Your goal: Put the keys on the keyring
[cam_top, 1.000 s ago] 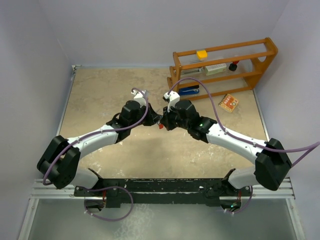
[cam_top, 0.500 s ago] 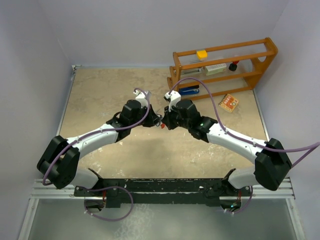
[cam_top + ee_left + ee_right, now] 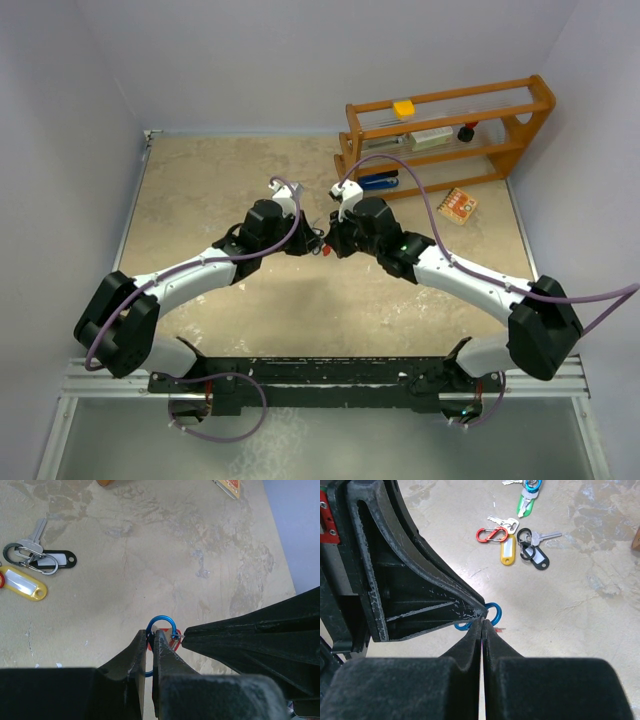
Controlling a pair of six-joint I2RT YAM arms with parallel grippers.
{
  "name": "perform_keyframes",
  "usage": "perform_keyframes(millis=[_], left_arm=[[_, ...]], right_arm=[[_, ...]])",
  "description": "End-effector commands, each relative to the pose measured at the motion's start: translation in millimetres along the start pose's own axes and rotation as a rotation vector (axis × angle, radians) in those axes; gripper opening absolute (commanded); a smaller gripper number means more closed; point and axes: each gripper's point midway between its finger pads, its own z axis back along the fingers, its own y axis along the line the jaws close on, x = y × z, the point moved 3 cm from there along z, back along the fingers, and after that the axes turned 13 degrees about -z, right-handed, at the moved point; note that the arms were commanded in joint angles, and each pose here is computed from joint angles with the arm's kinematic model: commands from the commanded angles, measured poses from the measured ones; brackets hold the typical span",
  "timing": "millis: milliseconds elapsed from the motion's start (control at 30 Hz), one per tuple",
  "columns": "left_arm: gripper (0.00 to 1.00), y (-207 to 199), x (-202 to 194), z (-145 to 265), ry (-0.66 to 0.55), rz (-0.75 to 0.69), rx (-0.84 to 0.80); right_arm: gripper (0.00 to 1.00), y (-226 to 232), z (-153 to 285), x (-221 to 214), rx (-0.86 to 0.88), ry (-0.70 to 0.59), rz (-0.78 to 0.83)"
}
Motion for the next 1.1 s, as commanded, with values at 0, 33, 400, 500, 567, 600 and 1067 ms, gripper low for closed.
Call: perform_keyframes(millis=[0, 33, 400, 500, 567, 600, 1067], left_arm=[[0.00, -13, 30, 2, -0.079, -0.035, -0.051], [0.00, -13, 30, 3, -0.079, -0.035, -0.053], [0.00, -16, 37, 3, -0.093, -0.037, -0.056], [0.00, -16, 37, 3, -0.086, -0.038, -0.056], [0.00, -16, 36, 3, -0.081, -0.039, -0.059], [0.00, -16, 36, 3, -0.079, -0.041, -0.060], [0.00, -17, 31, 4, -0.061, -0.046, -0.072]], right_arm=[[0.00, -1, -2, 6, 0.009, -0.030, 0.009], [0.00, -1, -2, 6, 0.010, -0.030, 0.008], [0.00, -2, -4, 3, 0.014, -0.016, 0.007], [0.00, -3, -4, 4, 0.011, -0.020, 0.005], [0.00, -4, -3, 5, 0.006, -0.024, 0.003], [0.00, -5, -3, 5, 0.004, -0.027, 0.002], [0.00, -14, -2, 7, -0.027, -0.035, 0.005]])
